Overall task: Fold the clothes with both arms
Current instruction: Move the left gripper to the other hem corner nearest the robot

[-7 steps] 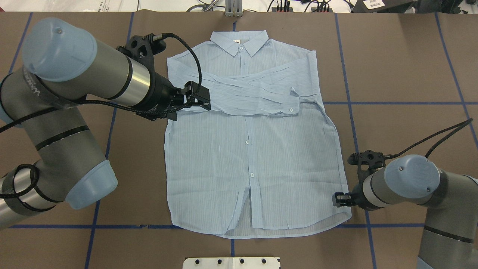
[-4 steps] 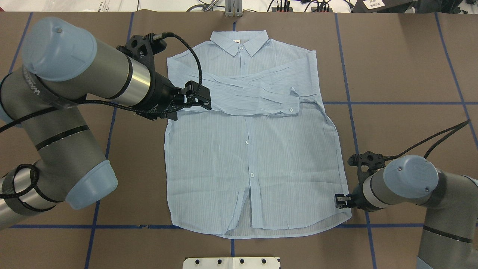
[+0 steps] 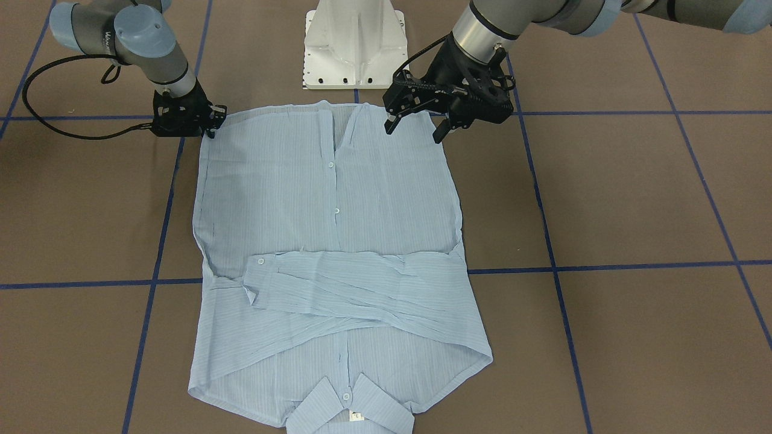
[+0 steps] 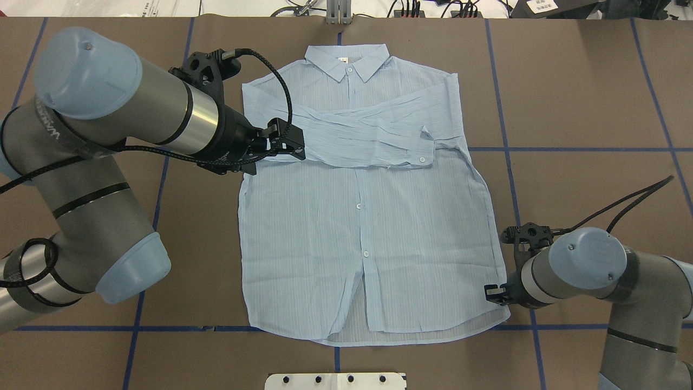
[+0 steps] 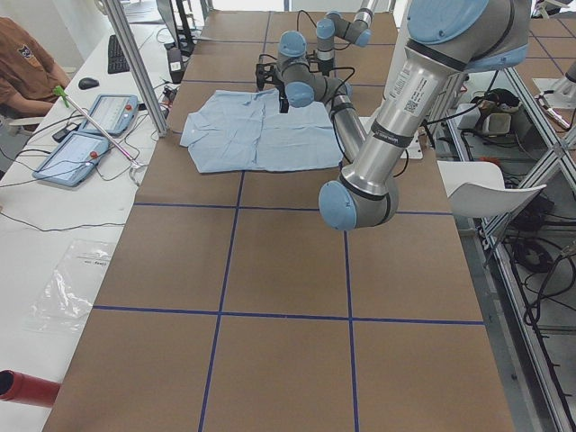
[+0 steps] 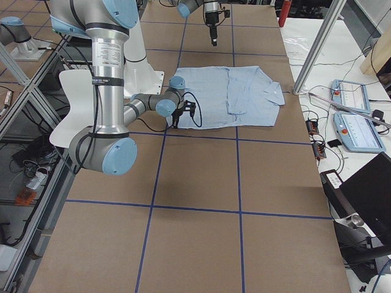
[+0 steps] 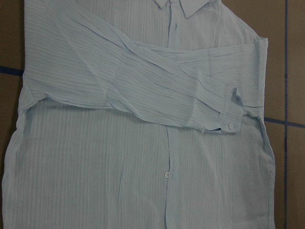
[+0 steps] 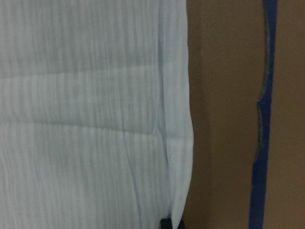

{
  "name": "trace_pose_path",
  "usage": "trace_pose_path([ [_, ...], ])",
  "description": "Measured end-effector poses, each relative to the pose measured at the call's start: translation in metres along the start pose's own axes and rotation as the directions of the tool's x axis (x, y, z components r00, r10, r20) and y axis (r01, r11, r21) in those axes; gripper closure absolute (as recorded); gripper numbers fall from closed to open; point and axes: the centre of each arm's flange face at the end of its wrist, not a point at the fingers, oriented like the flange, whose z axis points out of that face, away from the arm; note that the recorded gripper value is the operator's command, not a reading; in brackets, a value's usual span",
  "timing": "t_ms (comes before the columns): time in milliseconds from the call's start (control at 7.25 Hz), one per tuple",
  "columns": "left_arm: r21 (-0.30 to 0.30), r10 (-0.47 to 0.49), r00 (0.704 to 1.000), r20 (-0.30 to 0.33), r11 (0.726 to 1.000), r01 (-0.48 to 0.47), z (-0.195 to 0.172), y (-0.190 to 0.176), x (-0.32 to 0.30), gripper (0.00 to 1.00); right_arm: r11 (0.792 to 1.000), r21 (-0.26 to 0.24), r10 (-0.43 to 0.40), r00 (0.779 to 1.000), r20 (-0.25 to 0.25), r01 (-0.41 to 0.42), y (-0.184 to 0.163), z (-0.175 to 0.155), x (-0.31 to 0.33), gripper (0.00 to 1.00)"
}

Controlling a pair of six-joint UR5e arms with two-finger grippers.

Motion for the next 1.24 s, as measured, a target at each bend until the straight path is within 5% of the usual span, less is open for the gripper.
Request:
trace_pose_path([
  [414, -0.021, -0.011, 1.000, 0.027, 1.000, 0.011, 0.009, 0.009, -0.009, 0.01, 1.000, 0.012, 0.025, 0.999, 0.022, -0.026, 0.002, -0.010, -0.006, 1.00],
  [828, -0.114, -0.043, 0.985, 0.165, 0.992, 0.062, 0.058, 0.098, -0.054, 0.02, 0.999, 0.027, 0.022, 0.997, 0.072, -0.024, 0.004, -0.032, -0.020, 1.00],
  [1242, -0.165, -0.081, 0.951, 0.300, 0.977, 0.135, 0.105, 0.178, -0.092, 0.14, 0.998, 0.052, 0.030, 0.995, 0.095, -0.036, -0.007, -0.043, -0.022, 1.00],
])
